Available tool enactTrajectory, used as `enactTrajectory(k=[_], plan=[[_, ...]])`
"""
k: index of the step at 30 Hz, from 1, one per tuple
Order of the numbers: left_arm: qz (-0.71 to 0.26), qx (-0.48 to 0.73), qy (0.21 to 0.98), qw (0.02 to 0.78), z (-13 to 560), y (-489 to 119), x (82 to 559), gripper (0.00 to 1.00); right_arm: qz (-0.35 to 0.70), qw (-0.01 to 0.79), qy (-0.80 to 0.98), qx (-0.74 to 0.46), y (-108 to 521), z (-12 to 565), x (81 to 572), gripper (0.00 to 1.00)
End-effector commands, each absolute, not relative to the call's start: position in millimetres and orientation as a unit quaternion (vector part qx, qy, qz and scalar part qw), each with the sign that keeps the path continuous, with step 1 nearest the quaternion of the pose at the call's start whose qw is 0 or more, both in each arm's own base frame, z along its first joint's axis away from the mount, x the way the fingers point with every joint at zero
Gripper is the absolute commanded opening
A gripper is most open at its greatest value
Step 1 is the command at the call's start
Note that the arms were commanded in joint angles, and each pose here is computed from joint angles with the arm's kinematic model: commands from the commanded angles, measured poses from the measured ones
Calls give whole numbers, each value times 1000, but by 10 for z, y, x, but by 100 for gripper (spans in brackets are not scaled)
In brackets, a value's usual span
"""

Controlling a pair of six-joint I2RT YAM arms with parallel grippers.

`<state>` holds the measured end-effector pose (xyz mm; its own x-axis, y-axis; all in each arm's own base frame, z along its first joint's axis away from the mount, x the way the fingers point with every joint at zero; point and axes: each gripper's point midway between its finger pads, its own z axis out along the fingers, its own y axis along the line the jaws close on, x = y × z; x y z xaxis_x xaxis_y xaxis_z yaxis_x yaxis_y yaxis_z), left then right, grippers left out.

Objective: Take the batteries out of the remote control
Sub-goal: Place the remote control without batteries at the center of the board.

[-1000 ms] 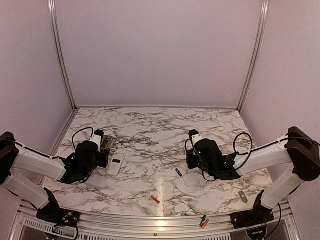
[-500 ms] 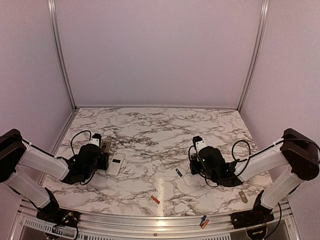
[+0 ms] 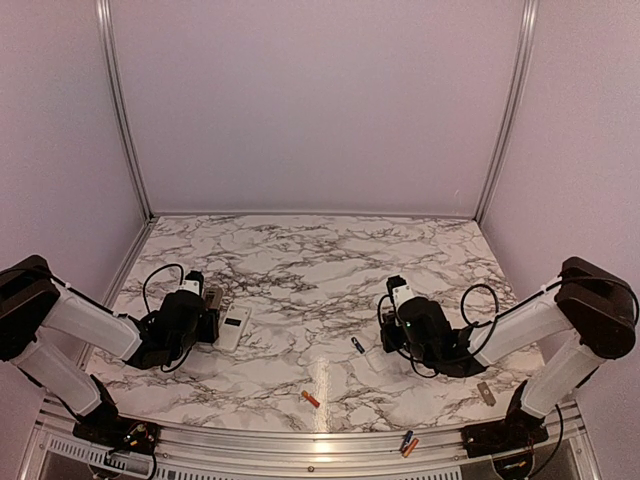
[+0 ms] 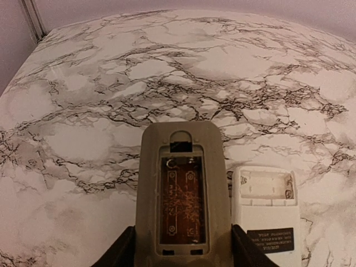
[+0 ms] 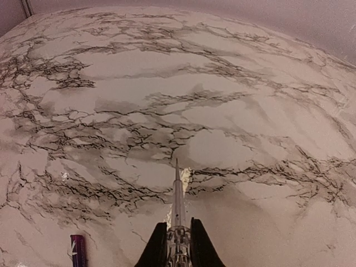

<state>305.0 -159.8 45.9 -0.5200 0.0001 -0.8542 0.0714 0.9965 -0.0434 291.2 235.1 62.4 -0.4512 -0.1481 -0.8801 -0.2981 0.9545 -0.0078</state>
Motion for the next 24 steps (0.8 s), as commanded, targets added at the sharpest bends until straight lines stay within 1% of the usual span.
enactTrajectory(k=[1,3,6,8,13,14,16,19,22,24], plan=[[-37,17,871,490,462,-1578,3054,57,76,514,846,-120,2330,650,2949,15],[-36,17,870,492,488,-1578,3062,69,78,515,845,-121,2334,669,2945,19],[-33,18,867,497,550,-1578,3081,80,82,519,841,-125,2359,752,2950,27],[-32,17,864,501,605,-1581,3096,85,85,523,838,-127,2368,816,2950,32],[-30,18,858,512,760,-1589,3130,87,87,536,829,-133,2386,1005,2970,42],[-30,18,856,516,801,-1593,3139,87,86,539,827,-134,2389,1053,2980,46],[-32,18,850,525,919,-1603,3166,87,84,545,823,-135,2401,1158,3002,58],[-33,20,842,538,1095,-1620,3196,87,88,559,813,-138,2437,1366,3028,74],[-34,26,832,553,1300,-1630,3215,87,95,573,801,-142,2477,1593,3052,87],[-38,26,823,566,1459,-1634,3226,87,101,582,794,-144,2514,1768,3070,93]])
